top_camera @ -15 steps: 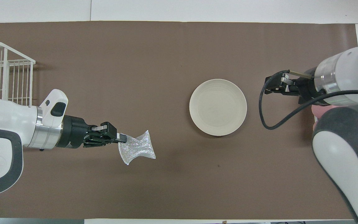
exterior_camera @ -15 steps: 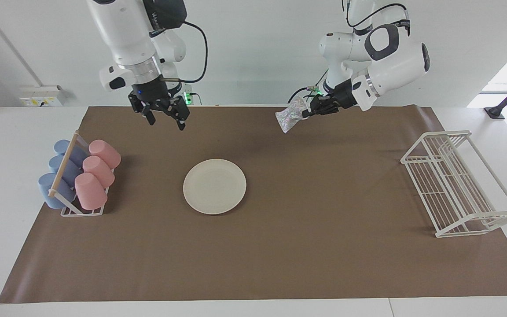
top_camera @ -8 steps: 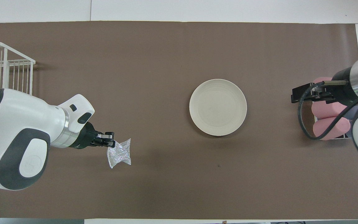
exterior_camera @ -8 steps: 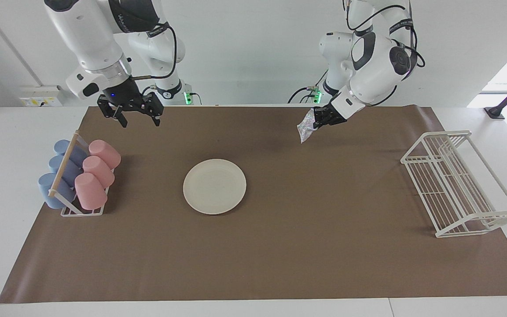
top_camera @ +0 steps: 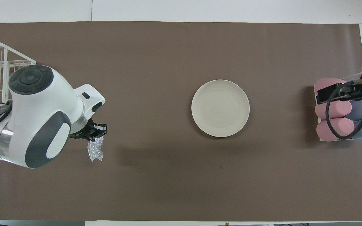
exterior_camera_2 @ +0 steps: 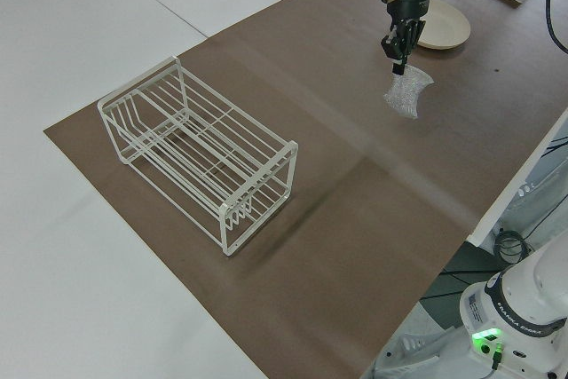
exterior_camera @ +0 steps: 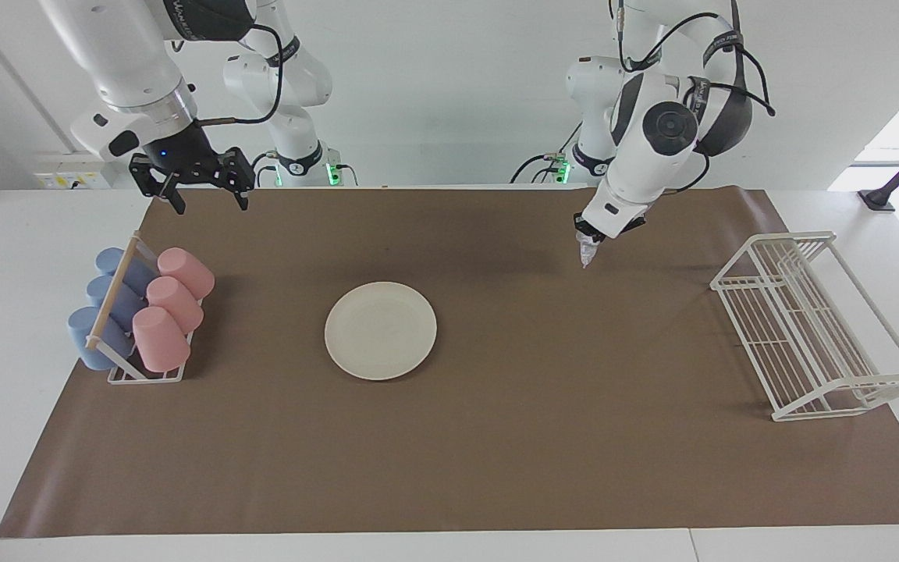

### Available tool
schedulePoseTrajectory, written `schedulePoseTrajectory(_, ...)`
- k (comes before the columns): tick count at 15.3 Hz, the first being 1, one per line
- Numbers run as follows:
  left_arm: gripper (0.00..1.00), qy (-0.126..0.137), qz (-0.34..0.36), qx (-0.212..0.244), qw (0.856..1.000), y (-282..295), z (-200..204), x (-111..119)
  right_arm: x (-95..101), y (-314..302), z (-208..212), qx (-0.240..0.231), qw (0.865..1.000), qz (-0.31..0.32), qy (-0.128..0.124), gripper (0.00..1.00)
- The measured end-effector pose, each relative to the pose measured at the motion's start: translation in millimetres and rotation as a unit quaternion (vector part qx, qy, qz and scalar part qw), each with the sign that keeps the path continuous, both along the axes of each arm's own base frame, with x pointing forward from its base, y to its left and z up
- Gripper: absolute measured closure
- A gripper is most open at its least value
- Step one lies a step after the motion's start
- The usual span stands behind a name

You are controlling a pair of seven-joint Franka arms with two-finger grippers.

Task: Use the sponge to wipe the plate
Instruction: 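Place the sponge into the wire basket with the left gripper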

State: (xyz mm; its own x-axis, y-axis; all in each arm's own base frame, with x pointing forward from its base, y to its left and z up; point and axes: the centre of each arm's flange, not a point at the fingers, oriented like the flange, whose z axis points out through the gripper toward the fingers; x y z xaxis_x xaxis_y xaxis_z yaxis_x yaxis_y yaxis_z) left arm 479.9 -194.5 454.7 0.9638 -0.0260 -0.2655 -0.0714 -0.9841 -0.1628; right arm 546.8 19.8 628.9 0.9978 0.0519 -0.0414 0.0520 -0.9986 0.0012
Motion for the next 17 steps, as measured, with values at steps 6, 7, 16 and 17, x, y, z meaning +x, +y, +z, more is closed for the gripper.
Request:
schedulePoseTrajectory(6, 0.95, -0.007, -0.038, 0.179, 0.983, 15, 1, 10, -3.5, -28, -3, 0.000, 0.999, -0.026, 0.021, 0.00)
schedulePoseTrajectory(7, 0.95, -0.013, -0.040, 0.205, 0.978, 21, 5, 13, -3.5, -31, -3, 0.000, 0.999, -0.029, 0.021, 0.00)
schedulePoseTrajectory(16, 0.95, -0.073, -0.048, 0.420, 0.903, 63, 14, 60, -2.9, -53, -12, 0.001, 0.999, -0.047, 0.022, 0.00)
schedulePoseTrajectory(17, 0.95, -0.079, -0.053, 0.443, 0.892, 66, 12, 71, -1.9, -52, -10, 0.001, 0.999, -0.039, 0.017, 0.00)
